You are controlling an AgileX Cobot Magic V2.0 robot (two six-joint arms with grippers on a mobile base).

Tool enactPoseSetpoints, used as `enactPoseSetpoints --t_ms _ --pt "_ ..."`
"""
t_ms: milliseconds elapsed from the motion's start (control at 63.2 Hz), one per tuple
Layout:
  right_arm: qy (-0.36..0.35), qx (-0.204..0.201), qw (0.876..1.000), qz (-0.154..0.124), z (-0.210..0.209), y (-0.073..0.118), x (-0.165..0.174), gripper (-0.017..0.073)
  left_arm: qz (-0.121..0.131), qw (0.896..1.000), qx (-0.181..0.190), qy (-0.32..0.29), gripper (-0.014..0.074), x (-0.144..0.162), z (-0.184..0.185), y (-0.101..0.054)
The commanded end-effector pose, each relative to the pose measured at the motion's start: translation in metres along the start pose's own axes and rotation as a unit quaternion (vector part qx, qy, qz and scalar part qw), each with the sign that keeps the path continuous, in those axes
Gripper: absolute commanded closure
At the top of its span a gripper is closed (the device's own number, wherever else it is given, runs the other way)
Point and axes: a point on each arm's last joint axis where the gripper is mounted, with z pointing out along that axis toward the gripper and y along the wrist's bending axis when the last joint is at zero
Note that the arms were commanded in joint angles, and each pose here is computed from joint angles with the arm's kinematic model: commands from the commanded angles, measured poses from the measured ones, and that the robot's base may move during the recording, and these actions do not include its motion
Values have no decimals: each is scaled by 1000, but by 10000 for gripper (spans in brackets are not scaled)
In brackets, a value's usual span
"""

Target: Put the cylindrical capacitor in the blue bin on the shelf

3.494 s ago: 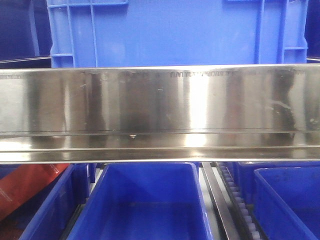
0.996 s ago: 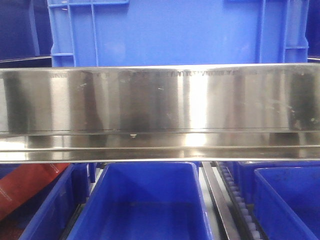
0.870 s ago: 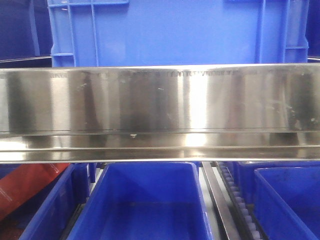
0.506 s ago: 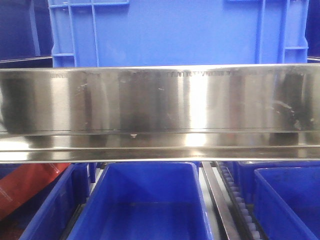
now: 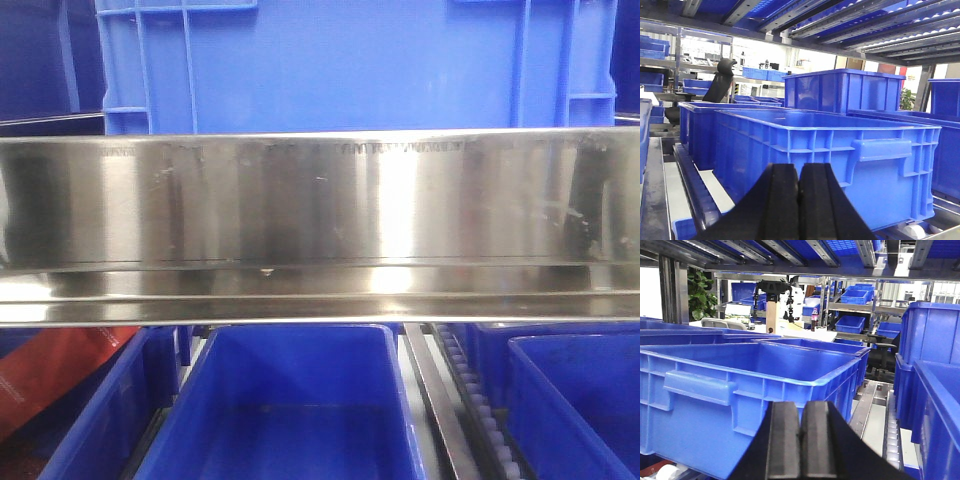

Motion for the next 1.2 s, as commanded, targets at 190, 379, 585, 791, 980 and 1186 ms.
enactPoseSetpoints --t_ms 190,379,585,791,980,1186 --pt "-5 4 1000 -9 0 -1 0 721 4 1000 -3 -5 704 -1 -1 0" --pt "-4 5 1000 -9 0 -1 1 721 4 1000 -3 -5 704 -1 -1 0" --pt "8 38 996 -75 4 -5 26 721 4 1000 -3 -6 704 -1 -1 0" --pt "20 135 990 -35 -4 -13 64 721 4 1000 -3 -6 704 -1 -1 0" --pt "17 200 980 1 -11 -18 106 721 4 1000 -4 -7 704 -1 -1 1" --pt "43 212 975 37 -10 -21 138 721 4 1000 -4 -7 704 -1 -1 1"
